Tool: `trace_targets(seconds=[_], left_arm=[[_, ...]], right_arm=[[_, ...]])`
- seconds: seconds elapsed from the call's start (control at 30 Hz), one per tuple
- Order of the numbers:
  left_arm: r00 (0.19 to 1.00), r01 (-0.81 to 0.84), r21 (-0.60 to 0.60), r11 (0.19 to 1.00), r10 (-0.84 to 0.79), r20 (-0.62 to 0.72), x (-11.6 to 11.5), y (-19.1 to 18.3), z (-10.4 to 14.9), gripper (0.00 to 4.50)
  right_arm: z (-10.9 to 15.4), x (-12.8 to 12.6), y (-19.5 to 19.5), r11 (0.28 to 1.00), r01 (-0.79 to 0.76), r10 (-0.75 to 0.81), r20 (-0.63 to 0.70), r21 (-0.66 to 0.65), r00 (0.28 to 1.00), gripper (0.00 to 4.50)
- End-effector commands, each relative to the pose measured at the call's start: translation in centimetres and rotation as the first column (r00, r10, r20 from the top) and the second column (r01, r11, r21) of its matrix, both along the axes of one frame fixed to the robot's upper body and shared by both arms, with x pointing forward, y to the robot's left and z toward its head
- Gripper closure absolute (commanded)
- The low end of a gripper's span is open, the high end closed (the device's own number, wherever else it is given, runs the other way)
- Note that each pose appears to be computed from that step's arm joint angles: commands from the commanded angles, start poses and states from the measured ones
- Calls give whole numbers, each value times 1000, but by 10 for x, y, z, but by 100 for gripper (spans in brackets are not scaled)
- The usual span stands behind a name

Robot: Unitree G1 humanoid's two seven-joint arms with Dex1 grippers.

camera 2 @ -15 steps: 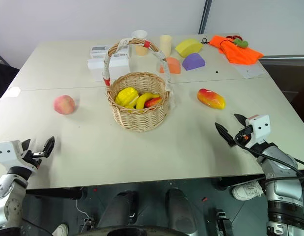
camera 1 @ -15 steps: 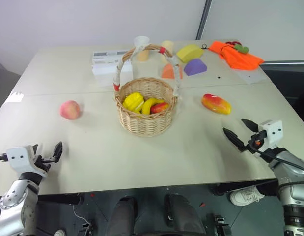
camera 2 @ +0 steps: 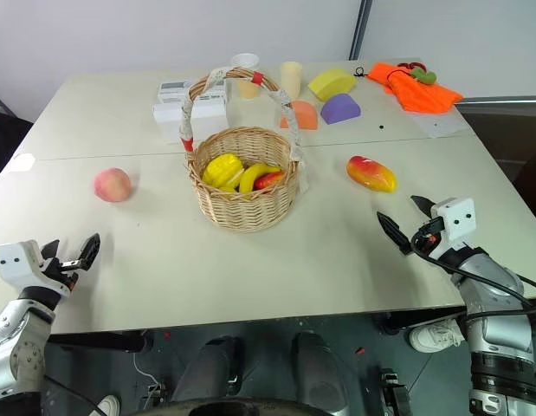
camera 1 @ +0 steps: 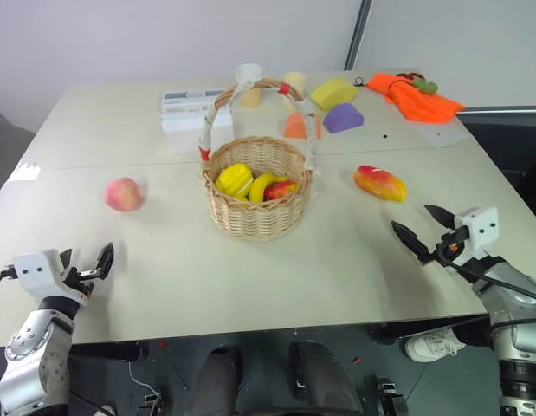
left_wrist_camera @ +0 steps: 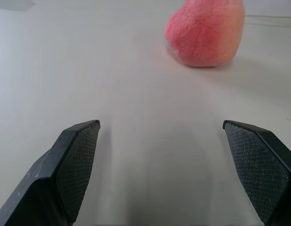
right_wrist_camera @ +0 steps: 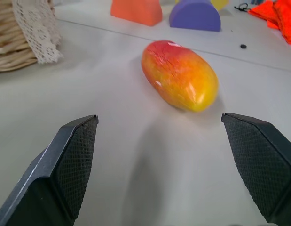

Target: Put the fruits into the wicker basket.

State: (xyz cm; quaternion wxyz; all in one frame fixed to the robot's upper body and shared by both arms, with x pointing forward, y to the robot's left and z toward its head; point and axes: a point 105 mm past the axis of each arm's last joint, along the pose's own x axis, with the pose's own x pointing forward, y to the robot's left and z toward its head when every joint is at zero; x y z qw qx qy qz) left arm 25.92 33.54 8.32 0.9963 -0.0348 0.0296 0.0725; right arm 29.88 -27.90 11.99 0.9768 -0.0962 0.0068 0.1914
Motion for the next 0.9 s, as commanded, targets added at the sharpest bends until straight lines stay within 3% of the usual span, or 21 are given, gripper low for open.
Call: trace_targets(seconds=[0.03,0.23,0.33,0.63,0.9], left_arm=[[999,2,95,995,-7,51,12,1,28,0],[995,-29,91,995,20,96,28,7,50,0],[998,2,144,990,-11,61,42,1,56,0],[998,61,182,981,-61,-7,81,-16,71,0],[992,66,194,979,-43,-120,107,-19,73,0]], right_arm=[[20,-2,6,998,-58,59,49,-19,997,12],[39,-13,25,981,-191,193,36,-36,981,12],[52,-22,45,954,-297,298,27,-45,954,12],[109,-38,115,831,-551,557,101,-79,825,12],[115,-50,150,755,-651,656,123,-82,745,12]])
